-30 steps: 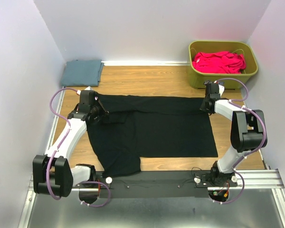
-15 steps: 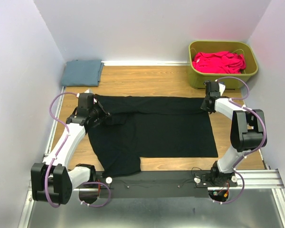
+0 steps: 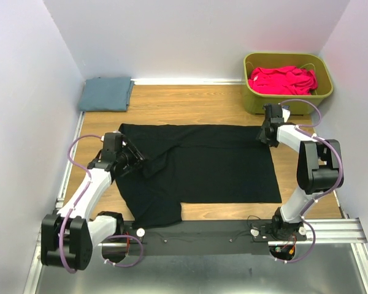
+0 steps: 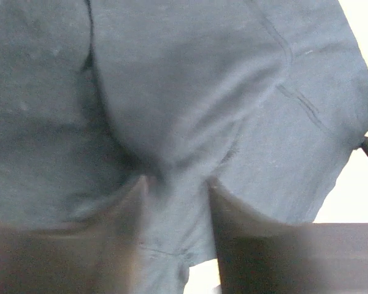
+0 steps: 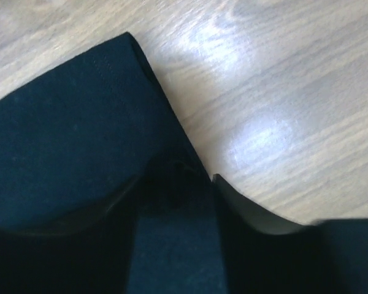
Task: Fold and stack the t-shirts
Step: Fold the tshirt
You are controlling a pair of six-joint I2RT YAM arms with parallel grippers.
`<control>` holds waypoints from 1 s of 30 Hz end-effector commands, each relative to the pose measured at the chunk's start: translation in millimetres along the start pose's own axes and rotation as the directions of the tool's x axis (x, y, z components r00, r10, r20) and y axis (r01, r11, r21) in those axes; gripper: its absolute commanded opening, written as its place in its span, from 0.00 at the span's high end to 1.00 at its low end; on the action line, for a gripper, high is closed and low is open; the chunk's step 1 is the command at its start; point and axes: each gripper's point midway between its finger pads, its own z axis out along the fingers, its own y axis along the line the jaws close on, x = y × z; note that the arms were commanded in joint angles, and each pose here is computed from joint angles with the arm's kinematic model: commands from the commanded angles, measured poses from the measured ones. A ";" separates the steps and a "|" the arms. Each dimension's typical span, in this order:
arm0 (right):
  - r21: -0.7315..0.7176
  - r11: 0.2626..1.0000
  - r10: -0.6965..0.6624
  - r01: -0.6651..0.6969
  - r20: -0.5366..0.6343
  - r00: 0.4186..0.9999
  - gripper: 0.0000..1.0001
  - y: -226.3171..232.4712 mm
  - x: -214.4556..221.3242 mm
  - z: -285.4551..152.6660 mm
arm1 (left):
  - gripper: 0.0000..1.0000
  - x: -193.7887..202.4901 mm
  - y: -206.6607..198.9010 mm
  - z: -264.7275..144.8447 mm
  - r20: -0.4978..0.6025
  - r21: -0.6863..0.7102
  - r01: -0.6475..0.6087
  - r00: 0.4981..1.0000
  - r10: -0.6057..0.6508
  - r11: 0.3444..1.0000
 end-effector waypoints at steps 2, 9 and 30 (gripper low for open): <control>-0.041 0.998 0.041 -0.040 0.037 0.998 0.34 3.9 -24.0 -29.3 | 0.31 -28.5 -21.6 -26.3 0.133 0.042 -0.035 0.991 0.030 0.998; -0.137 0.988 0.075 -0.067 0.055 0.996 0.32 24.3 -42.7 -42.0 | 0.26 -112.3 -4.8 -38.0 0.392 -0.163 -0.090 0.908 0.148 0.982; -0.291 0.905 0.312 -0.310 -0.039 0.949 0.74 50.9 -41.8 4.9 | 0.60 -208.0 -17.5 94.3 0.298 -0.142 -0.207 0.923 0.241 0.968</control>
